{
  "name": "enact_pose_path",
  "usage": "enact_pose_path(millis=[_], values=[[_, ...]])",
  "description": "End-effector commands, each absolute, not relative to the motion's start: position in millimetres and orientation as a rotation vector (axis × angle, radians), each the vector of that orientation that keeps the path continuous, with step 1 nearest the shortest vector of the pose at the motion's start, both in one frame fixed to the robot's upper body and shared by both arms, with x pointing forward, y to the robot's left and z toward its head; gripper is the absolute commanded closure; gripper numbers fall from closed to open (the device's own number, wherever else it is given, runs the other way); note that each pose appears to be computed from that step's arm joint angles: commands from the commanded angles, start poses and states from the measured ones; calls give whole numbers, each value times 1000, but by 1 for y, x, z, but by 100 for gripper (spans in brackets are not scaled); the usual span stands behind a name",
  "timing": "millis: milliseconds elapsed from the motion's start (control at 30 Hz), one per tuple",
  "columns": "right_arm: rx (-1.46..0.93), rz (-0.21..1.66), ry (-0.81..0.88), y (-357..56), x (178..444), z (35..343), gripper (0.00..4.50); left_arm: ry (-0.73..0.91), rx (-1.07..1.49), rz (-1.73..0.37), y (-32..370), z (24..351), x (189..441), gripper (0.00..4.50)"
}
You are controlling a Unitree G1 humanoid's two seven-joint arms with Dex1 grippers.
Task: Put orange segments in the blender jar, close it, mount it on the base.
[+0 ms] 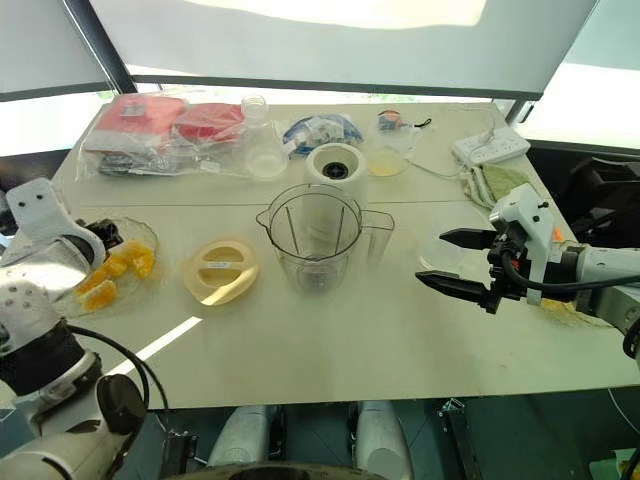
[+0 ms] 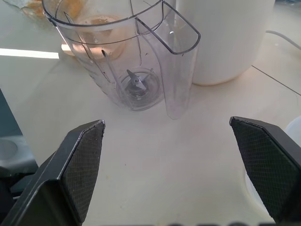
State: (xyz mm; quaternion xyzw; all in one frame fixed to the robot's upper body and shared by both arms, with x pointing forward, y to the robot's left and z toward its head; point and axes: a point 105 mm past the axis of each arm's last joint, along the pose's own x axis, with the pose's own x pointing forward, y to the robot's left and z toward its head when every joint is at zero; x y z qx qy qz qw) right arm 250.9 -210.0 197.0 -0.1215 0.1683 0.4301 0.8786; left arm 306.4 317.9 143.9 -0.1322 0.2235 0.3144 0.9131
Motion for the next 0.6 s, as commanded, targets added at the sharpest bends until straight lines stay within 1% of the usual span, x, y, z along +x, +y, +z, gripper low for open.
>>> enact_pose_path(millis=[33, 200, 367, 400, 433, 467, 533, 567, 600], values=[[-283, 896, 332, -207, 249, 204, 0, 447, -294, 759, 330, 145, 304, 228], [-282, 886, 336, -207, 247, 202, 0, 477, -352, 787, 333, 135, 305, 228], [-280, 879, 335, -206, 246, 203, 0, 482, -363, 769, 334, 129, 318, 228], [-280, 878, 334, -206, 246, 204, 0, 481, -358, 764, 334, 128, 321, 187], [-280, 876, 333, -206, 246, 204, 0, 481, -354, 764, 335, 126, 323, 174], [-280, 874, 332, -206, 246, 204, 0, 483, -352, 767, 336, 124, 325, 138], [-278, 867, 332, -207, 246, 205, 0, 482, -368, 757, 334, 120, 328, 53], [-278, 864, 332, -207, 245, 205, 0, 483, -370, 757, 334, 119, 329, 2], [-278, 861, 333, -207, 245, 205, 0, 485, -371, 758, 334, 118, 330, 2]])
